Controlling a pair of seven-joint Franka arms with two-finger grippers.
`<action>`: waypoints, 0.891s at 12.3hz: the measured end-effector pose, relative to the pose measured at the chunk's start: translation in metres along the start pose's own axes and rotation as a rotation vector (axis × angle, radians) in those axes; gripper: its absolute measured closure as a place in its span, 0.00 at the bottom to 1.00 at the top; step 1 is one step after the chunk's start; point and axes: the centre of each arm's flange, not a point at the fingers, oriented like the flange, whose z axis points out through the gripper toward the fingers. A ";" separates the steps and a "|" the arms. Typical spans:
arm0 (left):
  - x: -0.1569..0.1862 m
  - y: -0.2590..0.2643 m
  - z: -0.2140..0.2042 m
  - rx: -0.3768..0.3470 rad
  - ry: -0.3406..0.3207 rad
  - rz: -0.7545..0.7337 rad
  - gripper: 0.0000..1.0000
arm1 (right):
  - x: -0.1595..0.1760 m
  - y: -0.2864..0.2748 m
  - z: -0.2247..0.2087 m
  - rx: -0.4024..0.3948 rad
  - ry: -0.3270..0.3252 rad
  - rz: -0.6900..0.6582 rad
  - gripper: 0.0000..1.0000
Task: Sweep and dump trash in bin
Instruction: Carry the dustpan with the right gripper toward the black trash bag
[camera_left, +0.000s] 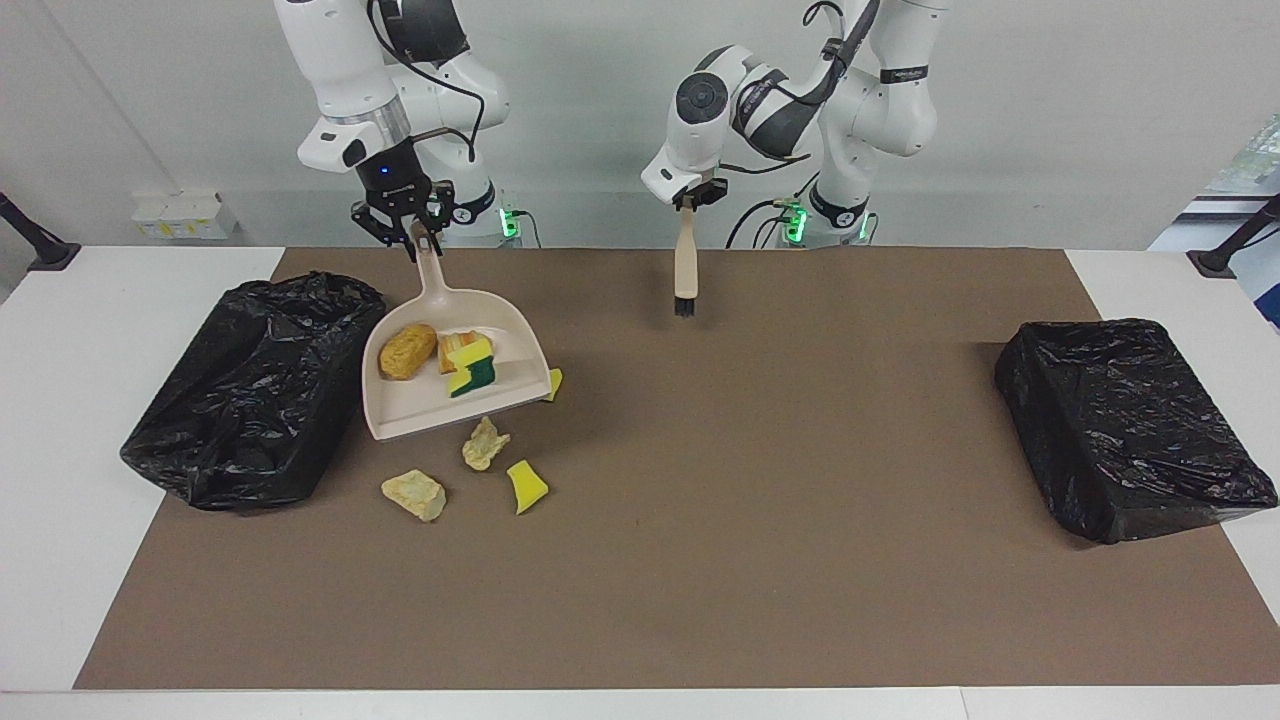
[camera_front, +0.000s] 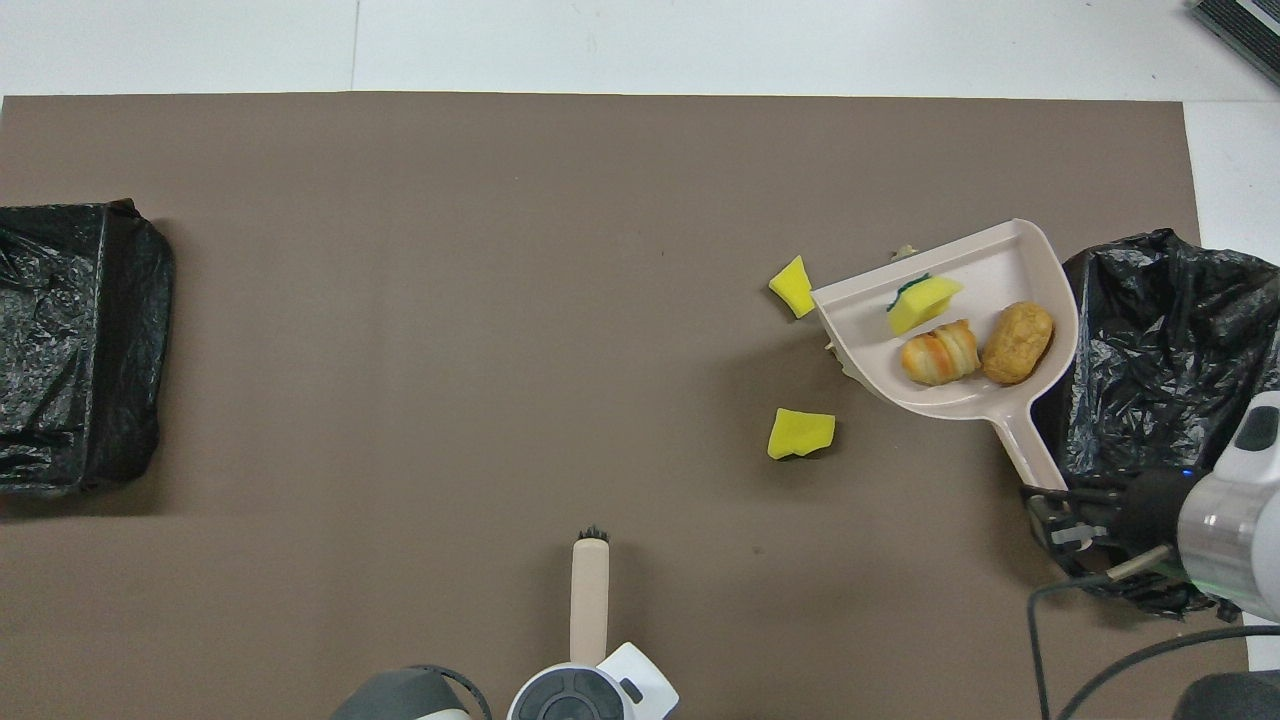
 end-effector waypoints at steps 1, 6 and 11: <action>-0.001 -0.002 0.009 0.009 -0.004 -0.023 0.72 | -0.007 0.016 -0.004 -0.013 -0.003 0.008 0.67; 0.006 -0.008 0.017 -0.008 0.008 -0.050 0.72 | -0.043 0.089 -0.012 -0.024 -0.004 0.069 0.67; 0.015 -0.014 0.028 -0.031 0.034 -0.067 0.72 | -0.080 0.121 -0.016 0.015 -0.079 0.118 0.67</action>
